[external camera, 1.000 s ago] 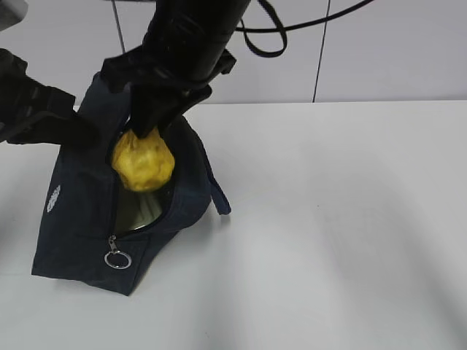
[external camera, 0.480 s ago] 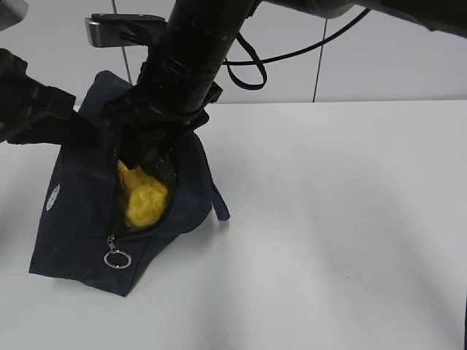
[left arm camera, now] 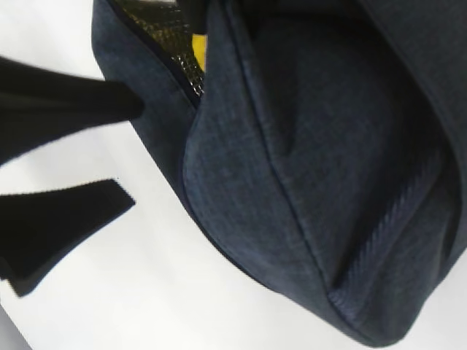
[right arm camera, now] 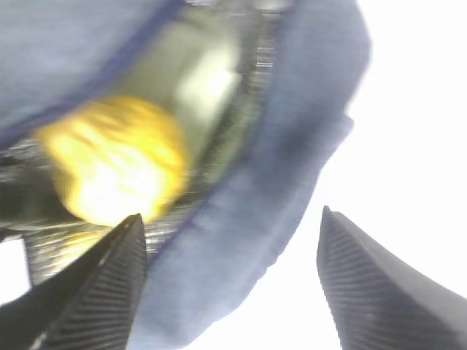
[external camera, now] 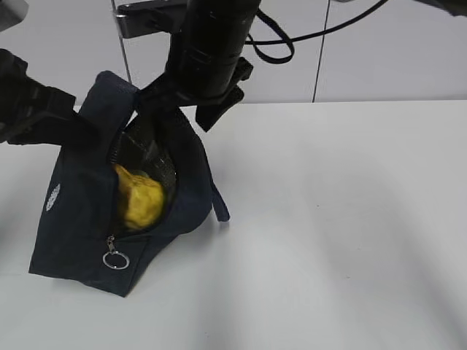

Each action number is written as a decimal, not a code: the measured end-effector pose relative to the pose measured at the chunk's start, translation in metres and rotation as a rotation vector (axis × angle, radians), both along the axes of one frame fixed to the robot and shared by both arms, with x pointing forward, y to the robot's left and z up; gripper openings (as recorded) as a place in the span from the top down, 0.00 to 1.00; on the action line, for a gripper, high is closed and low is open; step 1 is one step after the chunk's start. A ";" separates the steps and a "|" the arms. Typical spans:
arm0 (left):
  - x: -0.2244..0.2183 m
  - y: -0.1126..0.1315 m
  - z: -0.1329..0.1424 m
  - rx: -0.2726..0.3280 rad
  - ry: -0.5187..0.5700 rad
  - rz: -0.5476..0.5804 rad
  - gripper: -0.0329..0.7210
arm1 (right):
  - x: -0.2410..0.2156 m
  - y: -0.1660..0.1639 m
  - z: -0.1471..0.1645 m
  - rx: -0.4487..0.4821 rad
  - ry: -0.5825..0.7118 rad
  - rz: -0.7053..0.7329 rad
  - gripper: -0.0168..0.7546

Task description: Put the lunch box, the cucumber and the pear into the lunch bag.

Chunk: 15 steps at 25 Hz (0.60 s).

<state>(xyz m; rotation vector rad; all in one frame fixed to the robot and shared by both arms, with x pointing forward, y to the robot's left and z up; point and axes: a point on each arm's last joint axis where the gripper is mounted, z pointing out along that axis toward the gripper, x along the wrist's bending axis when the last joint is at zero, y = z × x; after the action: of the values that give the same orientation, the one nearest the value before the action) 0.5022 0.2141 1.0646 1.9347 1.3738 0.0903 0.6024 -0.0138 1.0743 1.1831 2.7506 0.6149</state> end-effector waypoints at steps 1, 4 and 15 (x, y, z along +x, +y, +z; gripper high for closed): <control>0.000 0.000 0.000 0.000 0.001 -0.001 0.93 | 0.002 -0.002 0.000 -0.016 -0.011 -0.014 0.25; 0.000 0.000 0.000 0.000 0.002 -0.001 0.93 | 0.005 -0.007 -0.001 -0.045 -0.027 -0.049 0.25; -0.001 0.000 0.000 0.000 0.006 -0.005 0.93 | 0.018 -0.004 -0.037 -0.084 0.043 -0.080 0.36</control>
<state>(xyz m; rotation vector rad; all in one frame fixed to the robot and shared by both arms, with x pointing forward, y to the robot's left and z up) 0.5016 0.2139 1.0644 1.9395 1.3730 0.0815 0.6207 -0.0174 1.0371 1.2945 2.7188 0.4663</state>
